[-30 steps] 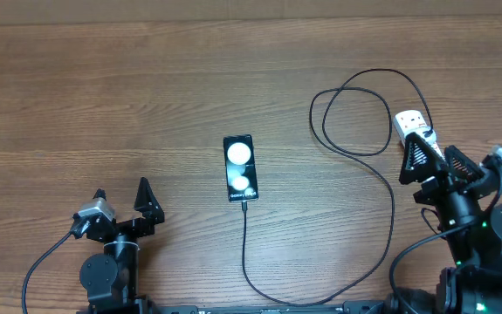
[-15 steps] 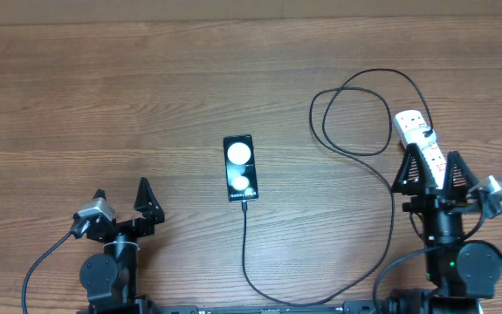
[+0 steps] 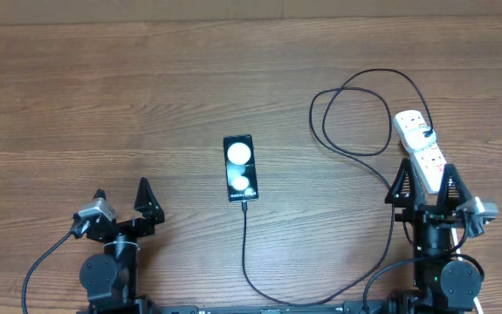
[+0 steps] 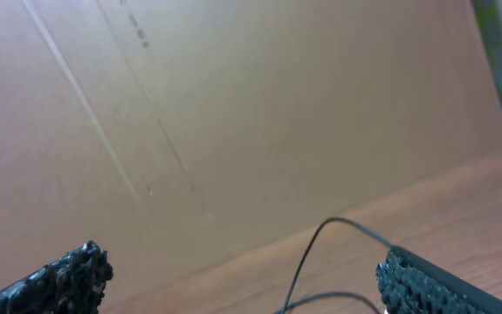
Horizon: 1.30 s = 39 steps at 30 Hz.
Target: Plug charger to phone and switch on socket
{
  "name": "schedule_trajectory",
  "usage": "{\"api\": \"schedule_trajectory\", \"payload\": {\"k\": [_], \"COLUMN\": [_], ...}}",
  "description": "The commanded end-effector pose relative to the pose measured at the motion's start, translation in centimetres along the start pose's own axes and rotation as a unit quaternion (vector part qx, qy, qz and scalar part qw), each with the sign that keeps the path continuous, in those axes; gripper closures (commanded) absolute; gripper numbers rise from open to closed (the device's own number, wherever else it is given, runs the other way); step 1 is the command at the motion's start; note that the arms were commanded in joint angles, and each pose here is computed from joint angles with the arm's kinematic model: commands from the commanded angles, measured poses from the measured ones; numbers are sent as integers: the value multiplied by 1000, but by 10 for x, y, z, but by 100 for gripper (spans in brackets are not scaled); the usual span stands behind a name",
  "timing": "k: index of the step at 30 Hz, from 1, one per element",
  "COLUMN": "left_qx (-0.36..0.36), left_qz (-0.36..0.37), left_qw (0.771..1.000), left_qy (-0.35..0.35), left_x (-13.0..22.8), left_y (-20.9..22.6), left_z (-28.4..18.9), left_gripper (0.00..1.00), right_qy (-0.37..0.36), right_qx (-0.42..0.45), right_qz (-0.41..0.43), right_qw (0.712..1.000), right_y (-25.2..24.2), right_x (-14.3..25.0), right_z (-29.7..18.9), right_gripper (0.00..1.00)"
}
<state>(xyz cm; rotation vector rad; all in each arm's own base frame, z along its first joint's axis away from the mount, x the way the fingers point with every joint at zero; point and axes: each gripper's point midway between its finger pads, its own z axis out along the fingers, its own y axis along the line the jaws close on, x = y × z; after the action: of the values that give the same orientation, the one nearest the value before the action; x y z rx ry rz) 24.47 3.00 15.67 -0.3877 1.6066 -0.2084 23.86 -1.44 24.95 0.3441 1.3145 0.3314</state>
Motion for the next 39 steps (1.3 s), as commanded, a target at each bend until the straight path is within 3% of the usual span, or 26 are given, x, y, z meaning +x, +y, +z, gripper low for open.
{"api": "schedule_trajectory", "payload": {"k": [1, 14, 21, 39], "left_qx": [-2, -2, -2, -2], "left_qz": [-3, -3, -3, -3], "left_qw": [1000, 1000, 1000, 1000], "left_qy": [-2, -2, -2, -2], "left_x": [0, 0, 0, 0], "left_y": [1, 1, 1, 1], "left_z": [0, 0, 0, 0], "left_gripper": [0, 0, 1, 0], "right_qy": [-3, 110, 114, 114], "right_qx": [6, 51, 40, 39], "right_qz": [-25, -75, -128, -129], "right_qw": [1000, 990, 984, 984], "right_y": [-4, -37, -35, -35], "right_x": [2, 70, 71, 71], "right_z": [-4, -10, -10, -10], "right_gripper": [0, 0, 0, 0]}}
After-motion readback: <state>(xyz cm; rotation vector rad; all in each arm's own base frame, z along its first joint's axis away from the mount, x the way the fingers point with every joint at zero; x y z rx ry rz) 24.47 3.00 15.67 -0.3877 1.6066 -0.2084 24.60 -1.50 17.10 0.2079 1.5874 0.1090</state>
